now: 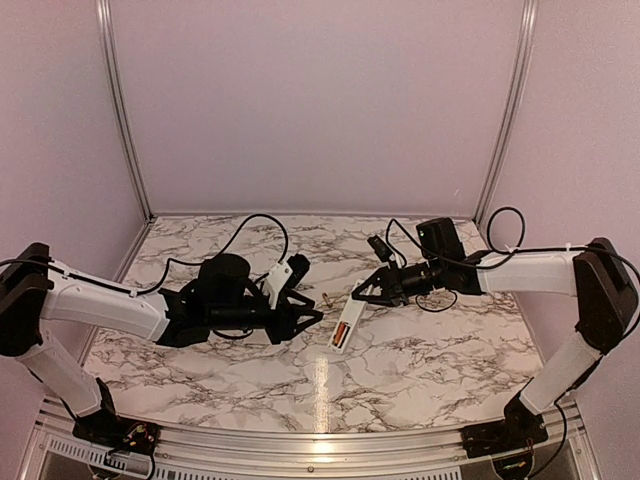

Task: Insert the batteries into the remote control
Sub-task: Place the battery in the battery compartment, then load the battery into the battery compartment.

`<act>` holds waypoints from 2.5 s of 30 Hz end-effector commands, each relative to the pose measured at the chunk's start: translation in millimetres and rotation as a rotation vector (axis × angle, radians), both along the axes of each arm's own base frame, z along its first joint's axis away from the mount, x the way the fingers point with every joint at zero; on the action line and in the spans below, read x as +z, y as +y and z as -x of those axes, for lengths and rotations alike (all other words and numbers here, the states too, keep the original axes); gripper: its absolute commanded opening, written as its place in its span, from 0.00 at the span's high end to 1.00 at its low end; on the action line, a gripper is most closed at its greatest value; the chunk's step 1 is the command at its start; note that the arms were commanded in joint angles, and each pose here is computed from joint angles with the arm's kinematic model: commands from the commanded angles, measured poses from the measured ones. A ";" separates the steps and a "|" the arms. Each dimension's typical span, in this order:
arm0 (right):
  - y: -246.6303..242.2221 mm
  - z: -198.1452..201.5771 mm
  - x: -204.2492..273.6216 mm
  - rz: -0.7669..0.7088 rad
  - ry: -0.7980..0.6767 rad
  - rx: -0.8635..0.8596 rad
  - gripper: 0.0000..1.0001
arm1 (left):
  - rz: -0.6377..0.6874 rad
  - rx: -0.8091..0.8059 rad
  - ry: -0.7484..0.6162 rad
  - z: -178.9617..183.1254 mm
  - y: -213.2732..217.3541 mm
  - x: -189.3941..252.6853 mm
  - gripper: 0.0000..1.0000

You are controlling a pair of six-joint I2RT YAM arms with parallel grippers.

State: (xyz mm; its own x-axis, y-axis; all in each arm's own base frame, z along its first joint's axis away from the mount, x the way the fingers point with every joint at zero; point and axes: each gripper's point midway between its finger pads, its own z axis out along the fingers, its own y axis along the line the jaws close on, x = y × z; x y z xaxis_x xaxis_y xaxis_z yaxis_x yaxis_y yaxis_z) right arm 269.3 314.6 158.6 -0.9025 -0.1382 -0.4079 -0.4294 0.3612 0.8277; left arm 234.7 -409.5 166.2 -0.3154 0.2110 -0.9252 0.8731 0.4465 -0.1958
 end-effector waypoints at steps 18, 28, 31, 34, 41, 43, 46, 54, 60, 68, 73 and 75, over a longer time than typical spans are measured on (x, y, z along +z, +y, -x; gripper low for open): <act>11.1 26.1 -6.3 0.020 0.010 0.183 1.00 | -0.311 -0.454 -0.495 79.5 -28.8 -17.4 0.75; 16.6 37.6 -6.7 0.019 0.021 0.216 1.00 | -0.378 -0.429 -0.542 68.1 -39.0 -23.0 0.78; 16.7 38.2 -6.9 0.019 0.019 0.219 1.00 | -0.401 -0.444 -0.540 67.8 -40.5 -28.9 0.78; 16.8 38.5 -6.2 0.019 0.017 0.221 1.00 | -0.419 -0.455 -0.534 67.2 -42.0 -33.5 0.78; 16.9 39.3 -4.7 0.017 0.015 0.226 1.00 | -0.433 -0.448 -0.535 64.0 -43.6 -36.2 0.79; 16.7 39.5 -4.9 0.017 0.016 0.226 1.00 | -0.438 -0.451 -0.532 64.5 -43.2 -37.7 0.78; 16.7 40.1 -5.5 0.018 0.016 0.228 1.00 | -0.444 -0.455 -0.527 64.4 -44.0 -39.6 0.78; 19.0 43.0 -8.1 0.026 0.022 0.237 1.00 | -0.454 -0.460 -0.526 63.0 -46.8 -41.3 0.78; 20.2 42.3 -8.3 0.025 0.019 0.239 1.00 | -0.449 -0.473 -0.522 64.5 -49.2 -40.7 0.78; 20.4 42.6 -7.5 0.024 0.020 0.242 1.00 | -0.480 -0.495 -0.516 65.2 -48.8 -47.2 0.82; 20.3 42.4 -6.8 0.024 0.016 0.242 1.00 | -0.503 -0.507 -0.505 67.1 -44.1 -52.6 0.84; 20.2 42.6 -6.5 0.025 0.015 0.242 1.00 | -0.516 -0.511 -0.504 67.5 -42.4 -54.9 0.87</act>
State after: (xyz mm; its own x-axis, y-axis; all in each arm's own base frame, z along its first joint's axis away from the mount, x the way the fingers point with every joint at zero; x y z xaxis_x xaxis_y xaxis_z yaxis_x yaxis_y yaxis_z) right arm 226.4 327.4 139.8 -0.8621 -0.3477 -0.3686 -0.4750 0.3011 0.8269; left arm 171.1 -455.1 122.8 0.3453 0.6092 -0.7140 0.9173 -0.0584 0.3938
